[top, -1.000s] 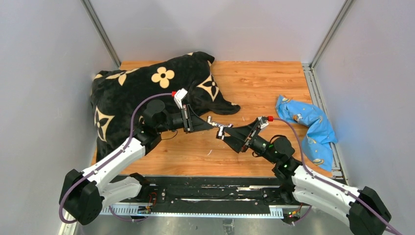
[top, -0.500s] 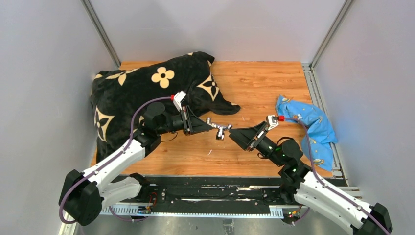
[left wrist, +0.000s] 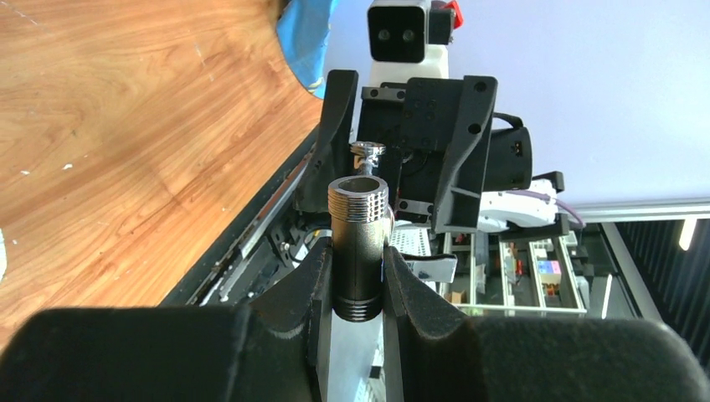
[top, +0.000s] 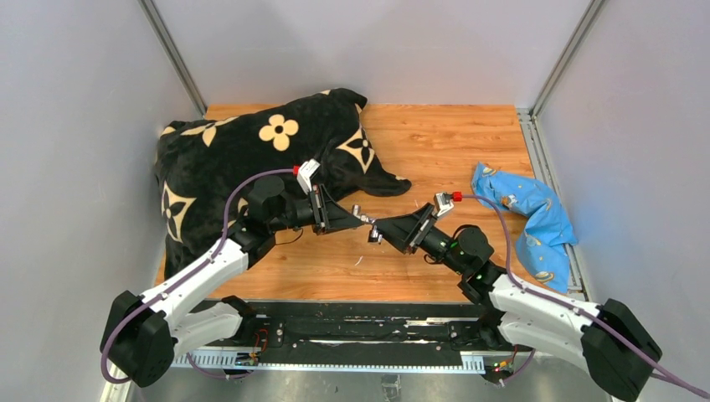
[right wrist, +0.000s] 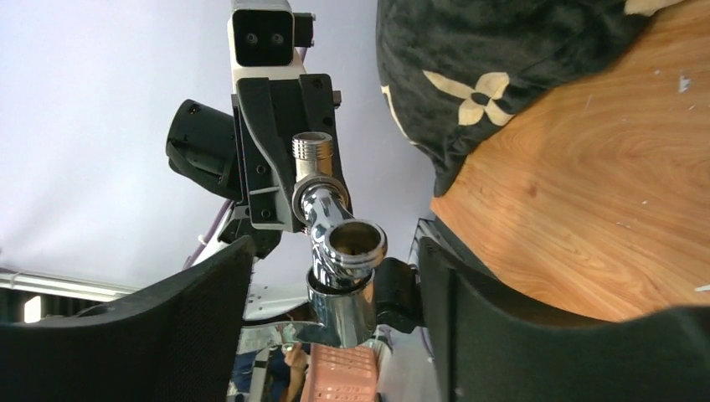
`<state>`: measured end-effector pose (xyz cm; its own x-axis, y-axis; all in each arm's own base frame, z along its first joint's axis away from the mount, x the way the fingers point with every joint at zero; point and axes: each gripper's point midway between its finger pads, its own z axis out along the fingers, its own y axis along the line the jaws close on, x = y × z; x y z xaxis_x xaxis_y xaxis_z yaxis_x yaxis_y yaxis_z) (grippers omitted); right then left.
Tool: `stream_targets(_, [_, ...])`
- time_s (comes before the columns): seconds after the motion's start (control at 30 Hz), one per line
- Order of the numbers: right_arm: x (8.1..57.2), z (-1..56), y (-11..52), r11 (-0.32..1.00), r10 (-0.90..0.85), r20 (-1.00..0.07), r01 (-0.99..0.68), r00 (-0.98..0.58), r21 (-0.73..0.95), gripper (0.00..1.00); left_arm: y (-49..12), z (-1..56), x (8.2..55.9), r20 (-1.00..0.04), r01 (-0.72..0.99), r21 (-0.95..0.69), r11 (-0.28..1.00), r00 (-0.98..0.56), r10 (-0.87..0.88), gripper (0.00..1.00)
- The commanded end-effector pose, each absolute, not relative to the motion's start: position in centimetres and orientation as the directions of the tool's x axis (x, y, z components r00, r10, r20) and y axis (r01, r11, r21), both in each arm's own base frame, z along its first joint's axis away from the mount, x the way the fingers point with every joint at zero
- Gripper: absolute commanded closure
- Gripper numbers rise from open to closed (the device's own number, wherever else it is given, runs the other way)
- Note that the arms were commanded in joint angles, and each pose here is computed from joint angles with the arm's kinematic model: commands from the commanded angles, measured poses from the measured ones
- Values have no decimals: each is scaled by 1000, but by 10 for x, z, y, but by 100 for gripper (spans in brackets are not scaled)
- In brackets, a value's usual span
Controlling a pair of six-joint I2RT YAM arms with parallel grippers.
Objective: Install the water faucets
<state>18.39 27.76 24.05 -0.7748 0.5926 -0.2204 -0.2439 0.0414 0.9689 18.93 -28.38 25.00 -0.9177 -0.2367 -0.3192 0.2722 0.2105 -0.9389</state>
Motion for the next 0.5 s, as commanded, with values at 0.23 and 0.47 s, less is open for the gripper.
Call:
stream_targets(0.23, [181, 269, 301, -115, 507, -193, -288, -840, 951, 66, -281, 266, 185, -473, 434, -876, 211, -858, -200, 100])
stream_targets(0.47, [178, 278, 304, -266, 442, 18, -111, -897, 958, 99, -281, 276, 193, -704, 673, -710, 206, -683, -194, 100])
